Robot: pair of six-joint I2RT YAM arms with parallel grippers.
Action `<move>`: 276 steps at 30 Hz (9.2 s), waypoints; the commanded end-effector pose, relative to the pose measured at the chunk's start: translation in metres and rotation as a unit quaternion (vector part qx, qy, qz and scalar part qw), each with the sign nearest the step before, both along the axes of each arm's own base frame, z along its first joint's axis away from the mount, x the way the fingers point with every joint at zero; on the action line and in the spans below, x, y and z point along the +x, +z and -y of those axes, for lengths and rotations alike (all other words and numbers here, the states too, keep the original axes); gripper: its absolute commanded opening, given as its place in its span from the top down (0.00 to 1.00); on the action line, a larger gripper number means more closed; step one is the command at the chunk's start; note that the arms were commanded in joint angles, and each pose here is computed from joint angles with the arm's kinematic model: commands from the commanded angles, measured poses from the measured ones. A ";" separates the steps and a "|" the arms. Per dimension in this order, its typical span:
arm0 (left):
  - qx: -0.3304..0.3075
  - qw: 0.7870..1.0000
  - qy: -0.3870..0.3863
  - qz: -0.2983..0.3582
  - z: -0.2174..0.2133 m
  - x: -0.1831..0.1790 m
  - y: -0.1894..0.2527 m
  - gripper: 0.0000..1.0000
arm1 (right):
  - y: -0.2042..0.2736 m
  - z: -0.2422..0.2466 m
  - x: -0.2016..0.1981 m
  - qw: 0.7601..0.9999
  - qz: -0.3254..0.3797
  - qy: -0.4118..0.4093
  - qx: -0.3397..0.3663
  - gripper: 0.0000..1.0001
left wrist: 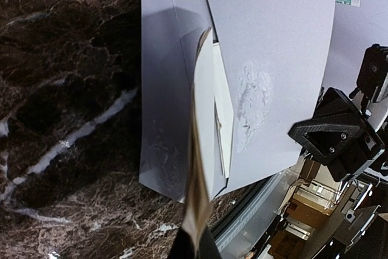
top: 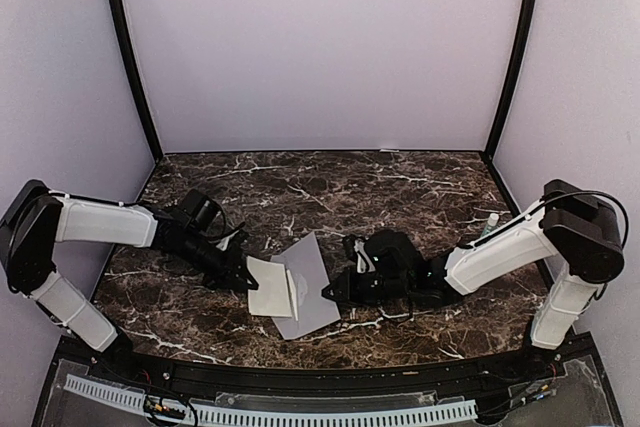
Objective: Place the letter into the envelope and seal it
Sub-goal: Place the letter in the envelope.
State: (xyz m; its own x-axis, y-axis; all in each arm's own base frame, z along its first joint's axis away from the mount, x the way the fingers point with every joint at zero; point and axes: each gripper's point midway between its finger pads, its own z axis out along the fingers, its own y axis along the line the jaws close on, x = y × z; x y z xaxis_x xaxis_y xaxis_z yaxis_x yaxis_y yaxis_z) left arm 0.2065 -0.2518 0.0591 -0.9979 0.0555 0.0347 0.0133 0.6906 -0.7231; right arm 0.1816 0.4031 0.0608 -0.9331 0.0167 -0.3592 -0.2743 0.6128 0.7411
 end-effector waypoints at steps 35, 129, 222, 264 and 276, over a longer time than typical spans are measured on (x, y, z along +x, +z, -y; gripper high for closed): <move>-0.050 0.996 -0.032 -0.067 0.013 -0.020 -0.006 1.00 | -0.011 0.004 0.003 1.000 -0.001 0.001 -0.029 1.00; -0.137 0.987 0.049 -0.072 0.025 0.015 0.010 1.00 | -0.013 -0.001 -0.001 0.998 0.010 0.030 -0.045 1.00; -0.010 0.998 -0.015 0.065 0.027 0.028 -0.029 1.00 | -0.008 -0.010 -0.005 0.998 0.008 0.043 -0.037 1.00; 0.054 0.995 -0.005 0.087 0.021 0.022 -0.010 0.55 | -0.006 0.009 -0.003 0.998 0.016 0.013 -0.052 1.00; 0.044 0.997 -0.003 0.065 0.021 0.007 -0.005 0.55 | -0.009 0.007 -0.003 0.998 0.014 0.017 -0.053 1.00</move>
State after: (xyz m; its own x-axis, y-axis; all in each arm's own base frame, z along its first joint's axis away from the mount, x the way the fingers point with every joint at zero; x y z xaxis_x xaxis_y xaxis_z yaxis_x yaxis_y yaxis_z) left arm 0.2260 -0.2738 0.0490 -0.9926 0.0505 -0.1107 0.1107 0.7519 -0.6499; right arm 0.1799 0.3964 0.0514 -0.9278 -0.0476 -0.3699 -0.3031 0.6744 0.6733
